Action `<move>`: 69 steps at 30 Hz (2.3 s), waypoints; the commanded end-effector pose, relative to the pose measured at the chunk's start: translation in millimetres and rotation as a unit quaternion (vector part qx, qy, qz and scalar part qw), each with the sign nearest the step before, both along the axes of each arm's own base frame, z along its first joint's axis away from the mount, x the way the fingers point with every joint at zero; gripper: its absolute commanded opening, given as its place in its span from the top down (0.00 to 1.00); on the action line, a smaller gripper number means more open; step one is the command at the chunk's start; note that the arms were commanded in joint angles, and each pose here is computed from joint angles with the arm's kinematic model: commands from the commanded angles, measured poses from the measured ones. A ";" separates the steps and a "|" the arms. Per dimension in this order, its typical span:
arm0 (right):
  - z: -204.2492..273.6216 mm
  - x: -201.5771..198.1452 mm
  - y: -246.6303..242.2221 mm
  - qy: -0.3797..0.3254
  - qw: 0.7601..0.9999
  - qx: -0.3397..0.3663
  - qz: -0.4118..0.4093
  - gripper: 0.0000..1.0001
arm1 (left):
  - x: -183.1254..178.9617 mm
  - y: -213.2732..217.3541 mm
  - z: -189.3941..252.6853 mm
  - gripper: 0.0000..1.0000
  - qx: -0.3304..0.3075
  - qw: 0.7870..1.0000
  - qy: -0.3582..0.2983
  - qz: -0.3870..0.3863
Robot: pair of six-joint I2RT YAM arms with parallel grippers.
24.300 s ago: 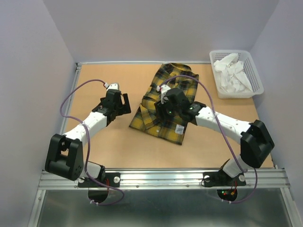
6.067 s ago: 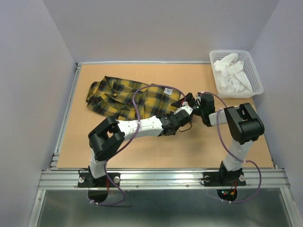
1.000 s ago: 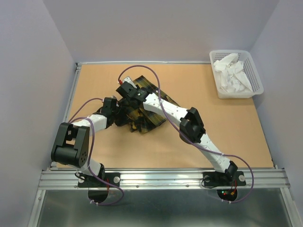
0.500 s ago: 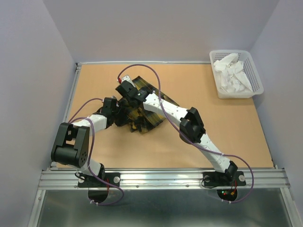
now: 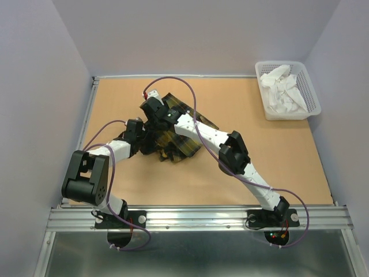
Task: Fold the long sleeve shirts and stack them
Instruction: Fold the shirt
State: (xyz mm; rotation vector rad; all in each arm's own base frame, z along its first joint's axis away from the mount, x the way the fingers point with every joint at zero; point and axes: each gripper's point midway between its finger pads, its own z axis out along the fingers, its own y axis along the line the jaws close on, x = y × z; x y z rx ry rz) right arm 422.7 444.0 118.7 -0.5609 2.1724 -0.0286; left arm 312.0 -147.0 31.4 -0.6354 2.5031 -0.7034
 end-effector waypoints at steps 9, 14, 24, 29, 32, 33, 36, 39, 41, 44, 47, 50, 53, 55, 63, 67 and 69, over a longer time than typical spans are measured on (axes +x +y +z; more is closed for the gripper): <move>100.1 -13.7 1.5 -0.044 0.994 0.099 0.025 0.27 | 1.4 7.5 18.1 0.78 0.008 0.999 -0.031 0.025; 66.2 -42.6 -27.5 0.000 0.997 0.032 0.065 0.27 | 1.9 7.1 15.5 0.78 0.008 0.999 -0.028 0.025; 6.9 -111.3 -48.8 0.079 0.987 -0.001 0.141 0.27 | 1.6 6.0 10.6 0.78 0.006 0.999 -0.022 0.024; -13.2 -114.4 -58.4 0.070 0.989 -0.032 0.127 0.27 | 2.2 5.6 9.6 0.78 0.006 0.999 -0.022 0.023; -22.3 -112.2 -66.4 0.063 0.990 -0.050 0.114 0.30 | 2.5 5.1 8.8 0.78 0.005 1.000 -0.021 0.021; -21.4 -111.7 -66.3 0.058 0.991 -0.052 0.112 0.31 | 2.5 4.8 8.1 0.79 0.005 1.000 -0.020 0.021; -24.1 -108.2 -71.0 0.051 0.991 -0.063 0.104 0.47 | 2.6 4.8 7.1 0.79 0.006 1.000 -0.019 0.020; -22.7 -105.1 -73.2 0.041 0.992 -0.069 0.097 0.66 | 2.5 3.6 7.2 0.79 0.004 1.000 -0.019 0.017; -21.1 -103.0 -72.9 0.037 0.993 -0.069 0.093 0.85 | 4.0 3.7 8.5 0.79 0.003 1.000 -0.021 0.019; -15.3 -102.1 -68.8 0.035 0.993 -0.060 0.096 0.99 | 3.7 3.5 7.6 0.79 0.004 1.000 -0.020 0.018; -2.4 -102.0 -59.7 0.032 0.993 -0.037 0.103 0.99 | 4.3 2.6 8.8 0.79 0.002 1.000 -0.023 0.016; 8.0 -102.6 -50.6 0.034 0.993 -0.012 0.109 0.99 | 4.4 2.2 8.6 0.79 0.001 1.000 -0.022 0.017; 16.6 -104.0 -41.8 0.037 0.993 0.011 0.113 0.99 | 5.4 1.9 9.8 0.79 0.000 1.000 -0.025 0.017; 21.4 -104.2 -37.2 0.039 0.993 0.024 0.112 0.99 | 6.0 1.2 10.6 0.79 -0.001 1.000 -0.026 0.017; 35.3 -96.9 -33.7 0.027 0.995 0.042 0.086 0.99 | 6.1 -0.3 11.0 0.80 -0.002 0.999 -0.027 0.016; 38.7 -94.4 -32.3 0.023 0.996 0.048 0.076 0.99 | 6.3 -0.4 11.4 0.80 -0.002 0.999 -0.028 0.018; 34.8 -95.2 -29.9 0.030 0.995 0.051 0.076 0.99 | 6.1 -0.9 11.9 0.80 -0.002 0.999 -0.029 0.017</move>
